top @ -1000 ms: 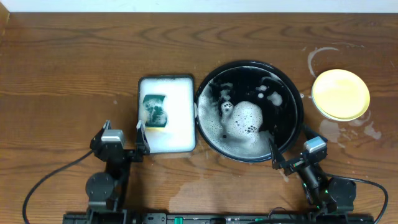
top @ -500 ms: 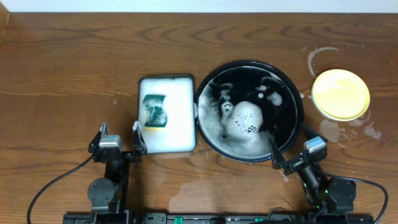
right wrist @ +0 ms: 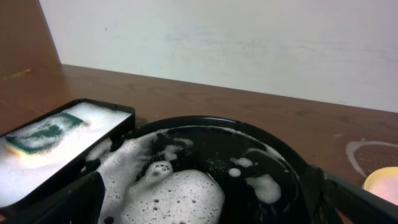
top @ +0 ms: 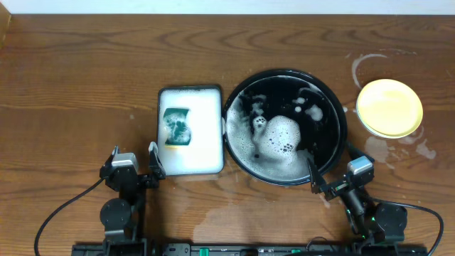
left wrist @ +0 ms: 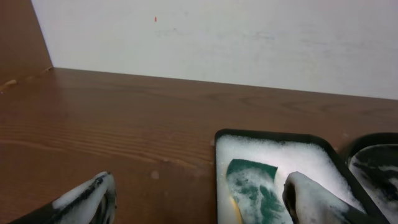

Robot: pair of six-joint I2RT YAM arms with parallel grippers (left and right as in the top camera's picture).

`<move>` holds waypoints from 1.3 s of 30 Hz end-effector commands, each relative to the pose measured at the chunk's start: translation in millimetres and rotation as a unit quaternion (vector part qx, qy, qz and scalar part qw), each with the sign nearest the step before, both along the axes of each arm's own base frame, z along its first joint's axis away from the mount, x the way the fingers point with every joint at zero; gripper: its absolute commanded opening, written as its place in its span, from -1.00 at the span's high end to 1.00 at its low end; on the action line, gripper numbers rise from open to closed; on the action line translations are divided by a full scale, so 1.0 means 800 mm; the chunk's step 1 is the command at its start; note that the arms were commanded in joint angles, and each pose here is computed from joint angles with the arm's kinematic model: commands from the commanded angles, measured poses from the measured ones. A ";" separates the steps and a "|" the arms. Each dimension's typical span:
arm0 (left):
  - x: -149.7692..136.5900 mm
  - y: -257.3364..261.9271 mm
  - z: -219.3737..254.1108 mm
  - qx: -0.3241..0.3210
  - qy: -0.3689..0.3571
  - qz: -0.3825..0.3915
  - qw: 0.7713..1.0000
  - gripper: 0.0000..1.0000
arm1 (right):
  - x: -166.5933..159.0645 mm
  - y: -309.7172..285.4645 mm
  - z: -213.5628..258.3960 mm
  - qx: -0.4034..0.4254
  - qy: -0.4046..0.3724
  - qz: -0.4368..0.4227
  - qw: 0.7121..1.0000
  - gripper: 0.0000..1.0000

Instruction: Clean dirty plates on tray and stack at the side

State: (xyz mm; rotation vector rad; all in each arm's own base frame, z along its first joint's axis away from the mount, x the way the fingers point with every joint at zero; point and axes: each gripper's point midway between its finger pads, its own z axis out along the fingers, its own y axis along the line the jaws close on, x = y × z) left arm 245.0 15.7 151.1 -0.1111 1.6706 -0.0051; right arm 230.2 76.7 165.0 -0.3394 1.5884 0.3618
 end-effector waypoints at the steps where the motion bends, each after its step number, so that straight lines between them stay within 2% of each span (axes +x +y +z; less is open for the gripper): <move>1: -0.002 -0.001 -0.017 -0.002 0.023 -0.003 1.000 -0.75 | 0.000 0.000 -0.001 -0.007 -0.003 -0.001 1.000 -0.99; 39: -0.002 0.000 -0.017 -0.001 0.024 -0.002 1.000 -0.75 | 0.000 0.000 -0.001 -0.007 -0.003 -0.001 1.000 -0.98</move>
